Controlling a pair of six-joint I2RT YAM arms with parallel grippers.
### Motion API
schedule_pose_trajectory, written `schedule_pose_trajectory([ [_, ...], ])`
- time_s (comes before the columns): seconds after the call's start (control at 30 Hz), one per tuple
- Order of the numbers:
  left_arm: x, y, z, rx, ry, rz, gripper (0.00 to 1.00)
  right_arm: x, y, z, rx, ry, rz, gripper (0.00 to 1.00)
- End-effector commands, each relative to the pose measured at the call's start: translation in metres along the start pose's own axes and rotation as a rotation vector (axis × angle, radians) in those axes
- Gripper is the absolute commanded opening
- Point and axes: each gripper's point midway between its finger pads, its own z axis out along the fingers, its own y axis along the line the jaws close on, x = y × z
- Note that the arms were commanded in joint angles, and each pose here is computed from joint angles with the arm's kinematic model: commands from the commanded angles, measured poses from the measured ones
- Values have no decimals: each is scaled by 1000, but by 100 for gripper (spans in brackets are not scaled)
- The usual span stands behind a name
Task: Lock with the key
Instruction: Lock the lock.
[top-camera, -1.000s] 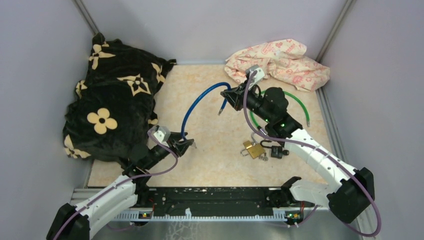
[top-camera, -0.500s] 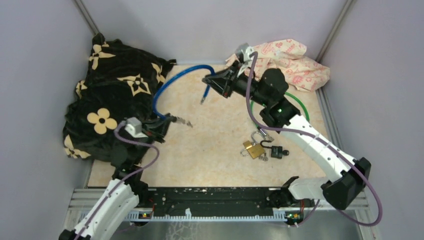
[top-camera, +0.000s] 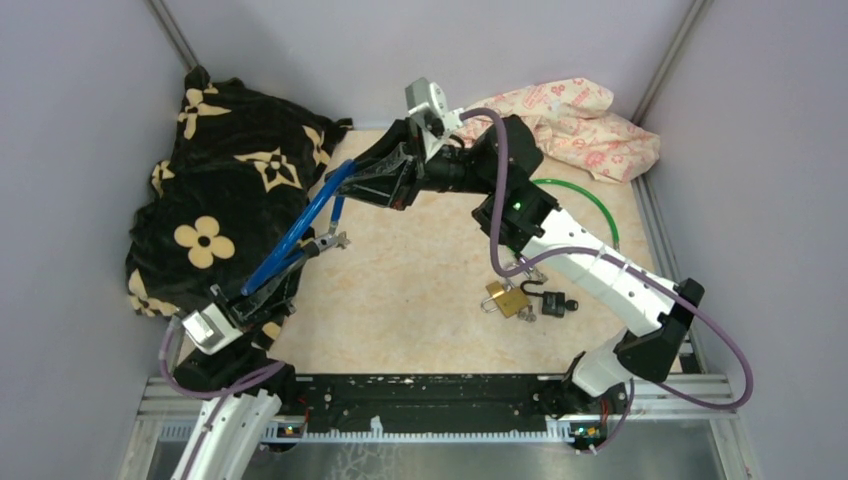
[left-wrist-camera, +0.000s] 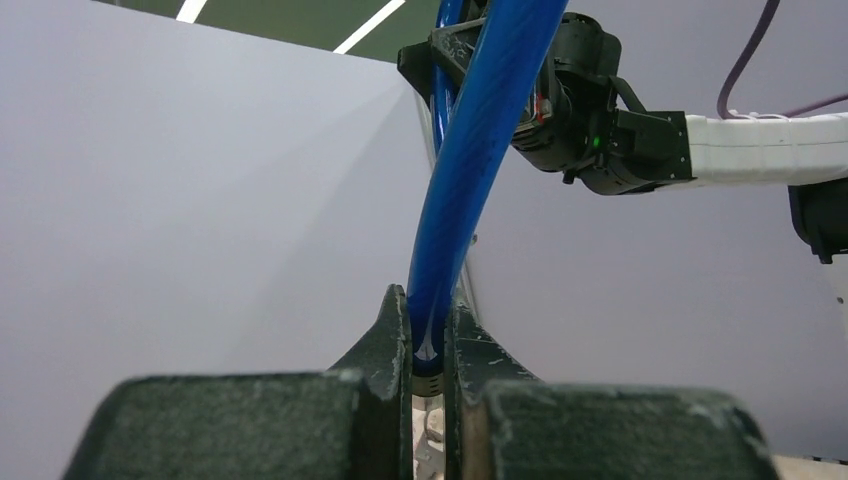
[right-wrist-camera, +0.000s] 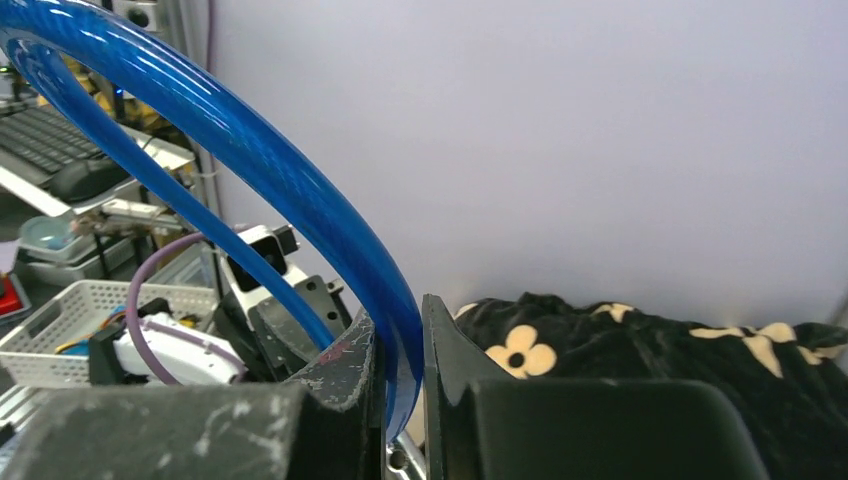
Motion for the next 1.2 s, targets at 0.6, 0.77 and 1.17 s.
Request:
schedule_pose_trajectory([
  [0.6, -27, 27, -25, -232, -156, -191, 0, 9, 2, 45, -8, -99, -14, 0],
  [0.77, -29, 25, -27, -226, -164, -179, 0, 15, 4, 51, -17, -88, -4, 0],
  [1.17, -27, 33, -32, -269, -156, -133, 0, 20, 1, 51, 6, -63, -16, 0],
])
